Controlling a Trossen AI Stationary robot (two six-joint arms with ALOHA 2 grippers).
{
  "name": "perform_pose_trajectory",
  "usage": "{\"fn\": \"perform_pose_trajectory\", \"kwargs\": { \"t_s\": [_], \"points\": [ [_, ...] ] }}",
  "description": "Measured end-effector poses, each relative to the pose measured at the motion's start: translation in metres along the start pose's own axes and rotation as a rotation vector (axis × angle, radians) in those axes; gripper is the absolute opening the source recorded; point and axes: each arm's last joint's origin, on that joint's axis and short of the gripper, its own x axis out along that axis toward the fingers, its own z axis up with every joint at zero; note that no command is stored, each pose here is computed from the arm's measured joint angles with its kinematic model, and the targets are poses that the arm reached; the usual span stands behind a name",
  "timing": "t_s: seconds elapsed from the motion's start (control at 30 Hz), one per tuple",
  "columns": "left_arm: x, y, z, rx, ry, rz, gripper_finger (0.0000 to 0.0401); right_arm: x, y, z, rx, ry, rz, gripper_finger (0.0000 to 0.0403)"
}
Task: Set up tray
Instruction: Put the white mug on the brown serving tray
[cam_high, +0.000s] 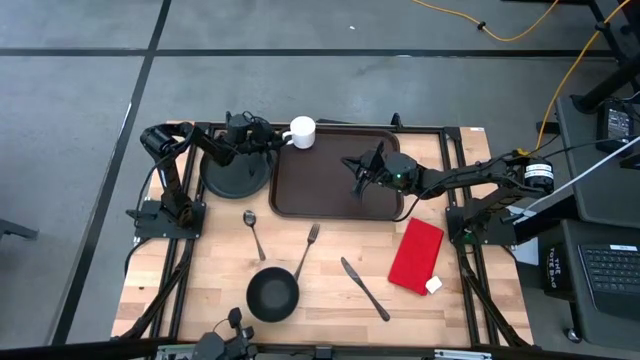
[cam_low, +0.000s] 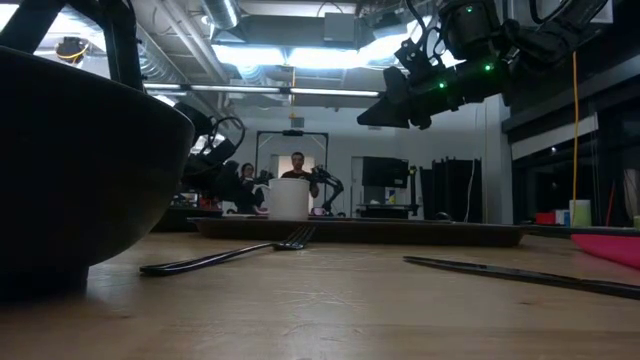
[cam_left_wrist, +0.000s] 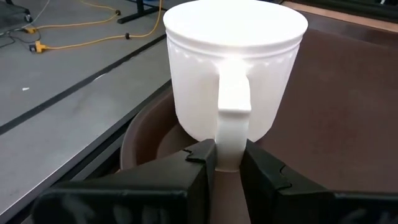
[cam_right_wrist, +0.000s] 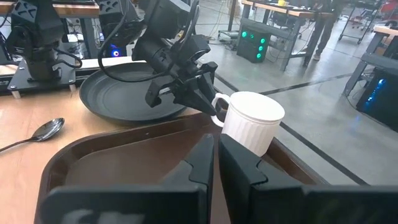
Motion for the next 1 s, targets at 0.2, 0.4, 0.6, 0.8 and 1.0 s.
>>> {"fn": "perform_pose_trajectory", "kwargs": {
  "t_s": [0.2,0.4,0.6,0.8,1.0],
  "points": [
    [-0.0001,0.0013,0.0005,-0.024,-0.003,0.037,0.0075,0.0000,0.0000,0.0000,0.000,0.000,0.000,0.0030],
    [0.0000,0.0013,0.0007,-0.025,-0.004,0.046,0.0095,0.0000,0.0000,-0.0001,0.000,0.001,0.000,0.0030],
    [0.0000,0.0015,0.0015,-0.034,-0.012,0.056,0.0109,0.0000,0.0000,-0.0001,0.000,0.001,0.000,0.0030],
    [0.0000,0.0016,0.0022,-0.033,-0.019,0.056,0.0111,0.0000,0.0000,-0.0001,0.000,0.001,0.000,0.0030],
    [0.0000,0.0019,0.0022,-0.049,-0.019,0.068,0.0112,0.0000,0.0000,-0.0001,0.001,0.001,0.000,0.0030]
  ]
}}
